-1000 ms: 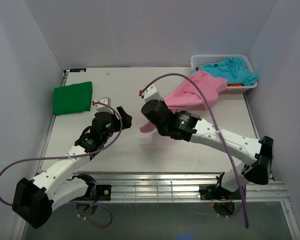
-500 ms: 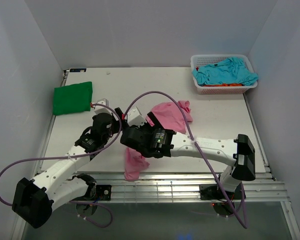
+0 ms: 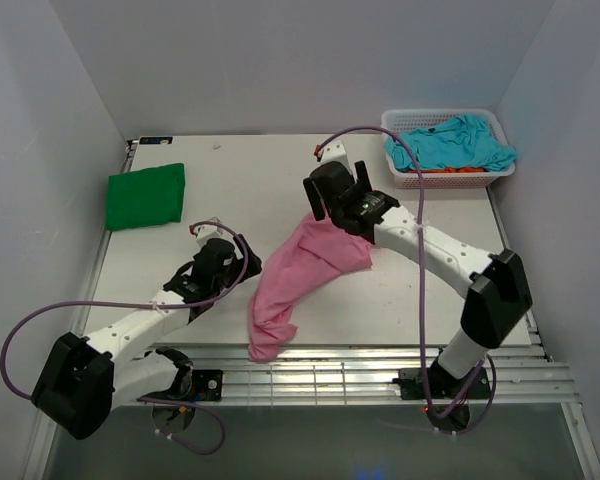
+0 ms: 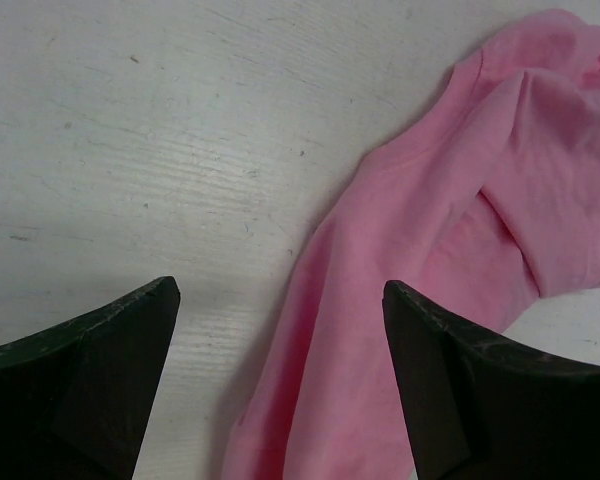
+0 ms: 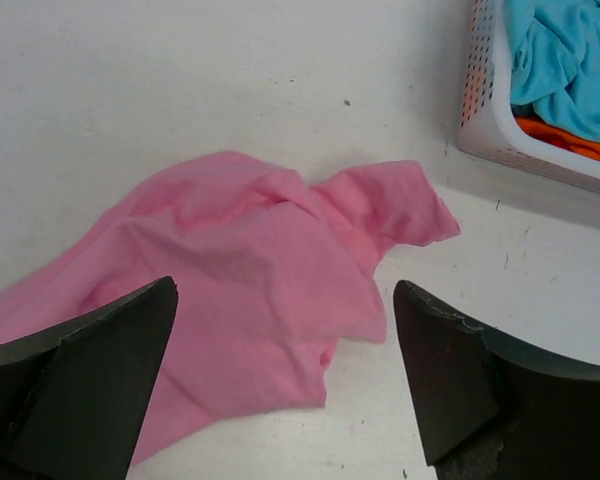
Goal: Fold and stack the t-shirts
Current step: Move the tshirt to the center of the board
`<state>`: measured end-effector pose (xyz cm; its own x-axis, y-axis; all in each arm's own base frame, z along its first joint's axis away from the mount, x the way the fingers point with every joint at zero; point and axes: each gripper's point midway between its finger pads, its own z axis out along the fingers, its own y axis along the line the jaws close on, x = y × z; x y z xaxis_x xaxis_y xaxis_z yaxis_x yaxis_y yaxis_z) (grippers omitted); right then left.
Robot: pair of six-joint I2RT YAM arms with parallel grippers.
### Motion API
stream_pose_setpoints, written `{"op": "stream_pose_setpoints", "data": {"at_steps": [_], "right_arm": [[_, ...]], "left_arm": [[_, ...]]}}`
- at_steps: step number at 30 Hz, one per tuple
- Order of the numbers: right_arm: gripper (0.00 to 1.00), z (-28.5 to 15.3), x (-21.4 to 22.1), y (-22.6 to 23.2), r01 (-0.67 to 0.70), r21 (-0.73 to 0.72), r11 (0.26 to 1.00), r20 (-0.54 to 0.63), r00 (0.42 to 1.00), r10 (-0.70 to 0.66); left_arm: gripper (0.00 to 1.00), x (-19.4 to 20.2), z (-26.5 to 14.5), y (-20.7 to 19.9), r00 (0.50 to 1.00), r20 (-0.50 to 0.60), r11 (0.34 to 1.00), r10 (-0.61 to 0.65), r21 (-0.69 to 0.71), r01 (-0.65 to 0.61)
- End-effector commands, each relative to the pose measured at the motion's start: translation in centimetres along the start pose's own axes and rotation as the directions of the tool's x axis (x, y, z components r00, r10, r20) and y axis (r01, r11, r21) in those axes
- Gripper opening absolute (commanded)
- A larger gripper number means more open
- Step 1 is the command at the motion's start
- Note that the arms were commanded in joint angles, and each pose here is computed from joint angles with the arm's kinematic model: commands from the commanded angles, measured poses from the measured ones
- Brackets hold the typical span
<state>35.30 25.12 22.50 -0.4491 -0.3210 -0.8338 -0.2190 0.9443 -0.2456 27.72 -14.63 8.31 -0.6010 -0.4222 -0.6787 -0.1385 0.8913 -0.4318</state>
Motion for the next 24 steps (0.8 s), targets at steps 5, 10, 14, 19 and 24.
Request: {"op": "stream_pose_setpoints", "data": {"at_steps": [5,10,14,19,24], "right_arm": [[0.93,11.1,-0.5,3.0,0.056,-0.154,0.986,-0.034,0.997,-0.062],[0.92,14.5,-1.3,3.8,0.07,-0.187,0.98,-0.035,0.996,-0.078],[0.91,16.9,1.3,4.5,0.093,-0.206,0.974,-0.09,0.99,-0.113],[0.86,18.2,4.7,5.2,0.102,-0.228,0.968,-0.17,0.975,-0.143],[0.79,17.6,7.3,5.7,0.086,-0.263,0.961,-0.233,0.961,-0.15]], "left_arm": [[0.93,-1.5,-1.2,-0.1,0.997,0.062,0.999,-0.051,0.009,0.051],[0.93,-1.6,-1.7,0.5,0.996,0.071,0.999,-0.046,-0.008,0.047],[0.93,-1.5,-1.9,0.8,0.996,0.075,0.999,-0.044,-0.013,0.045],[0.93,-1.5,-2.0,0.8,0.996,0.074,0.999,-0.042,-0.014,0.044],[0.93,-1.8,-2.1,0.8,0.996,0.085,0.999,-0.042,-0.014,0.043]]}}
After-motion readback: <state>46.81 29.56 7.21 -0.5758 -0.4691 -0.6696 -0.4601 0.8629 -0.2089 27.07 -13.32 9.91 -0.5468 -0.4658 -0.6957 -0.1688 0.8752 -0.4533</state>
